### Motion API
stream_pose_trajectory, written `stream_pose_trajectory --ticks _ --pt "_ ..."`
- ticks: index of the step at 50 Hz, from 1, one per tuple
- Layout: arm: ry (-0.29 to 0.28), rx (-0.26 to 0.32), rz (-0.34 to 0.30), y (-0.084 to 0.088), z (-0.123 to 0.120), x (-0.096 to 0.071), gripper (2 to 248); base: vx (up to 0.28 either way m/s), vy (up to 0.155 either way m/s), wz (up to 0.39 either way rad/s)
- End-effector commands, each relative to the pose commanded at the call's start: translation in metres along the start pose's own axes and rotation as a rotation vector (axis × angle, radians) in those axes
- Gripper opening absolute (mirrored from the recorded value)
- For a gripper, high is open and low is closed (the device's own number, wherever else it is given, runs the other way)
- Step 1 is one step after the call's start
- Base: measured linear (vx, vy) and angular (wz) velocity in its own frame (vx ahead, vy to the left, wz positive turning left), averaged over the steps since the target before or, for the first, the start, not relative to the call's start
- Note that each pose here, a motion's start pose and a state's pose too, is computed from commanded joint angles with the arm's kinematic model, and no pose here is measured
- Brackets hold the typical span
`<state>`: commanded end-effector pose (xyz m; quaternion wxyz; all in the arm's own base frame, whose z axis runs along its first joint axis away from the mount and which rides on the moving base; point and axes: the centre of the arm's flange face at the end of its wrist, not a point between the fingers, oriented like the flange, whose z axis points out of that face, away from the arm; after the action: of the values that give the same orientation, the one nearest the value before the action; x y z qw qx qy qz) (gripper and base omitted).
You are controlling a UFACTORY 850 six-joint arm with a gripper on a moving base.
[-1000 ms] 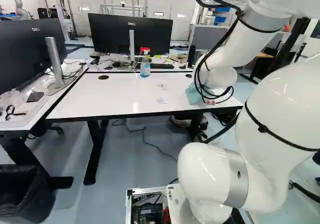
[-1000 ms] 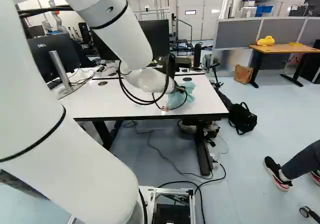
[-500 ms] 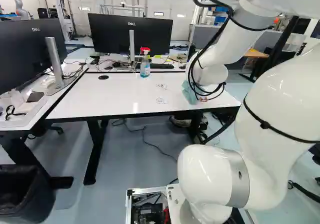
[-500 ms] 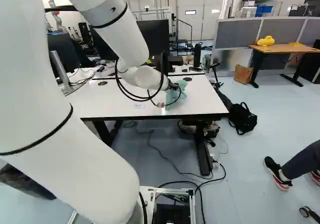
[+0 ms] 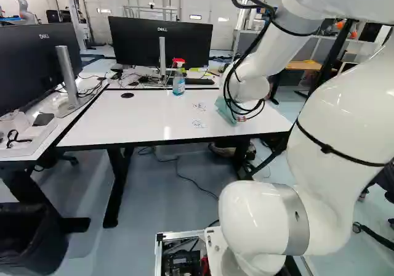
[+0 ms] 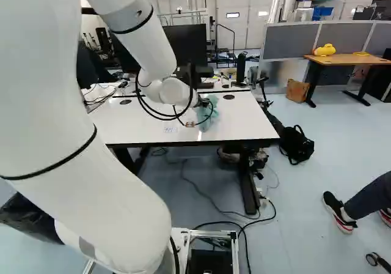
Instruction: Clean the table with the green towel
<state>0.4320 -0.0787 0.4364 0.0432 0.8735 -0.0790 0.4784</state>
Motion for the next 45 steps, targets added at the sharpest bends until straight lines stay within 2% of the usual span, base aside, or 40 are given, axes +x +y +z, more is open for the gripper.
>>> stream_pose_trajectory --ticks 45 --pt "0.003 0.131 -0.084 -0.072 0.019 0.012 35 0.0 0.0 0.0"
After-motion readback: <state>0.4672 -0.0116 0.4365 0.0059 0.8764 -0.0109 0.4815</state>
